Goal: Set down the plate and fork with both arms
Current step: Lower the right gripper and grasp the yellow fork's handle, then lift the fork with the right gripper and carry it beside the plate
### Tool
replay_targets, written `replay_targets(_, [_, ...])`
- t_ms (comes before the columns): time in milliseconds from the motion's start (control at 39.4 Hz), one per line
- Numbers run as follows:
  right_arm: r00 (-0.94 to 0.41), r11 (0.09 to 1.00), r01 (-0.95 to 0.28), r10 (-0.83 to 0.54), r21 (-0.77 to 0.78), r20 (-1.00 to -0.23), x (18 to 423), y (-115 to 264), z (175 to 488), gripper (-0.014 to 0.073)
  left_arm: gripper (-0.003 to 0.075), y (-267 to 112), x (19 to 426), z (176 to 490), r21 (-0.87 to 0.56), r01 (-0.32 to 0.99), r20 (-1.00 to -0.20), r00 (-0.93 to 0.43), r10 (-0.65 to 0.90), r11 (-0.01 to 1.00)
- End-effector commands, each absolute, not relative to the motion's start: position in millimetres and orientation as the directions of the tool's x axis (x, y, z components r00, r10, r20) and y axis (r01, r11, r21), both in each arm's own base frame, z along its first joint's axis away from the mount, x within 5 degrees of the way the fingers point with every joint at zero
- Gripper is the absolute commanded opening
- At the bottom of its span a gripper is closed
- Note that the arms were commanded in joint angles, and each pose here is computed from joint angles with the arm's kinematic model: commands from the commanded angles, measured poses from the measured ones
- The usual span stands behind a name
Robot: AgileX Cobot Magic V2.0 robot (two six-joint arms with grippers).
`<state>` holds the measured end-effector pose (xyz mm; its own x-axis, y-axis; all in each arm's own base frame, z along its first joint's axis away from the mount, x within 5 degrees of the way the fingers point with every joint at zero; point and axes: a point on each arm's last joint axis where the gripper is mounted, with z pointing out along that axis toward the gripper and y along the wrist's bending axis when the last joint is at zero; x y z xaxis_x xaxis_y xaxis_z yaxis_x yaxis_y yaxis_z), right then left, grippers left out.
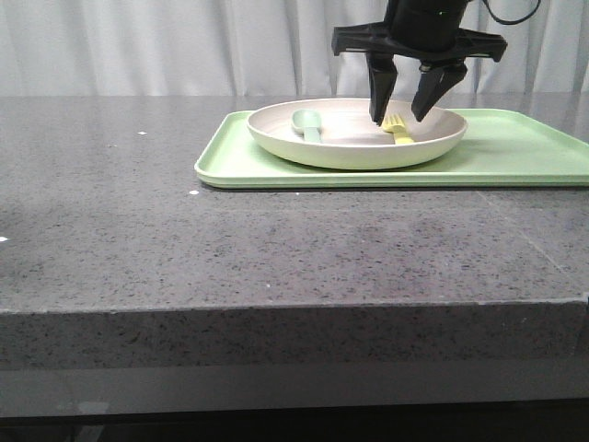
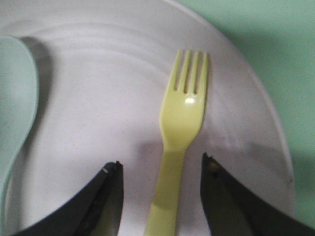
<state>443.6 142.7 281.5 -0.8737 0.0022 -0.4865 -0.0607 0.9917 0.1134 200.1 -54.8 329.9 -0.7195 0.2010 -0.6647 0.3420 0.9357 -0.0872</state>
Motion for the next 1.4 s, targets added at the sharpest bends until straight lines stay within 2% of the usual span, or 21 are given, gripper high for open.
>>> replay_targets(0, [-0.817, 0.988, -0.072, 0.022, 0.139, -0.576, 442, 140, 312, 0.0391, 0.0412, -54, 201, 346, -0.086, 0.333, -0.735, -0.657, 0.166, 0.939])
replay_targets(203, [-0.837, 0.989, -0.066, 0.016, 0.130, -0.547, 443, 140, 304, 0.0382, 0.0412, -54, 201, 346, -0.086, 0.333, -0.735, -0.657, 0.166, 0.939])
replay_targets(482, [-0.848, 0.990, -0.063, 0.013, 0.125, -0.530, 443, 141, 300, 0.0232, 0.0412, -54, 201, 346, -0.086, 0.333, -0.735, -0.657, 0.166, 0.939])
replay_targets(863, [-0.846, 0.990, -0.063, 0.014, 0.126, -0.532, 443, 140, 301, 0.0139, 0.0412, -54, 201, 346, -0.086, 0.333, -0.735, -0.657, 0.166, 0.939])
replay_targets(1116, [-0.836, 0.989, -0.066, 0.017, 0.131, -0.549, 438, 139, 313, 0.0108, 0.0412, -54, 201, 346, -0.086, 0.333, -0.735, -0.657, 0.166, 0.939])
replay_targets(1370, [-0.805, 0.987, -0.073, 0.027, 0.145, -0.593, 424, 134, 343, 0.0108, 0.0412, -54, 201, 346, -0.086, 0.333, -0.735, -0.657, 0.166, 0.939])
